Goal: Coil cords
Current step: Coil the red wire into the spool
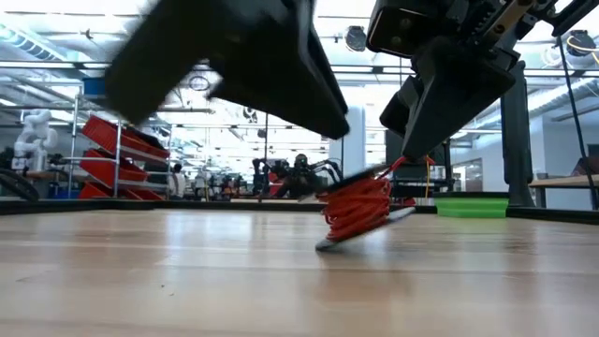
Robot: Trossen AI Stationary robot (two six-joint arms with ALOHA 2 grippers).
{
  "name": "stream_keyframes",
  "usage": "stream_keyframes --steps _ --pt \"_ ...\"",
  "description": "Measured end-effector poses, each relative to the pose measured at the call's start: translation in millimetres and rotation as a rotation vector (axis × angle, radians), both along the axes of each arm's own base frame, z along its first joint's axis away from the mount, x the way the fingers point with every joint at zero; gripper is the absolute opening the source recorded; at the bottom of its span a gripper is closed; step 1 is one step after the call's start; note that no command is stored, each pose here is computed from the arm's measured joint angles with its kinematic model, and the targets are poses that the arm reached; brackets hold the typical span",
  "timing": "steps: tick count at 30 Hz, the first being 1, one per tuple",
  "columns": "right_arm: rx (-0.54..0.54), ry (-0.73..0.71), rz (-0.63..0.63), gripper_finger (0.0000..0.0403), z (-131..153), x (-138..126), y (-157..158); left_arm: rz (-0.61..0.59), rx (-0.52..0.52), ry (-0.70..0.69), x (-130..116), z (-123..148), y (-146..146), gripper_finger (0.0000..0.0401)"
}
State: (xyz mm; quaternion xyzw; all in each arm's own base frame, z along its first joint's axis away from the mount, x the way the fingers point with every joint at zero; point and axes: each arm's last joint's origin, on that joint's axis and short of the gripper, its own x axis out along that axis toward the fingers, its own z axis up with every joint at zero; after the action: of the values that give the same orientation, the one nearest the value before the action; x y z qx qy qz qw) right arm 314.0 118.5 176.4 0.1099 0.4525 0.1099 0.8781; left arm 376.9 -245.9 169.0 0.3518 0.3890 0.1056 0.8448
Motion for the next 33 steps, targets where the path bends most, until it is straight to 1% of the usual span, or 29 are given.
stream_keyframes --steps 2,4,7,12,17,20,25,29,33 --pt "-0.001 -0.001 0.001 0.0 0 0 0 0.023 -0.023 0.001 5 0 8 0.0113" --pt "-0.004 -0.001 0.003 0.0 0 0 0 0.017 -0.052 0.031 10 -1 15 0.0106" --pt "-0.009 -0.004 0.009 0.0 0 0 0 -0.002 -0.095 0.082 17 -3 26 0.0088" --pt "-0.01 -0.004 0.007 0.0007 0 0 0 0.02 -0.145 0.105 28 -4 45 0.0058" --pt "-0.024 0.024 0.003 0.0028 -2 -2 -1 0.01 -0.154 0.109 27 -4 42 0.0042" --pt "-0.041 0.032 -0.006 0.0046 -3 -3 -1 0.006 -0.155 0.108 26 -4 40 0.004" --pt "-0.039 0.03 -0.006 0.008 -2 -3 -1 -0.004 -0.155 0.107 24 -3 37 0.004" --pt "-0.03 0.014 0.002 0.0098 8 -8 -1 -0.014 -0.152 0.108 23 -3 34 0.004" --pt "-0.028 0.009 0.017 0.0104 24 -19 0 -0.021 -0.155 0.105 22 0 31 0.004"
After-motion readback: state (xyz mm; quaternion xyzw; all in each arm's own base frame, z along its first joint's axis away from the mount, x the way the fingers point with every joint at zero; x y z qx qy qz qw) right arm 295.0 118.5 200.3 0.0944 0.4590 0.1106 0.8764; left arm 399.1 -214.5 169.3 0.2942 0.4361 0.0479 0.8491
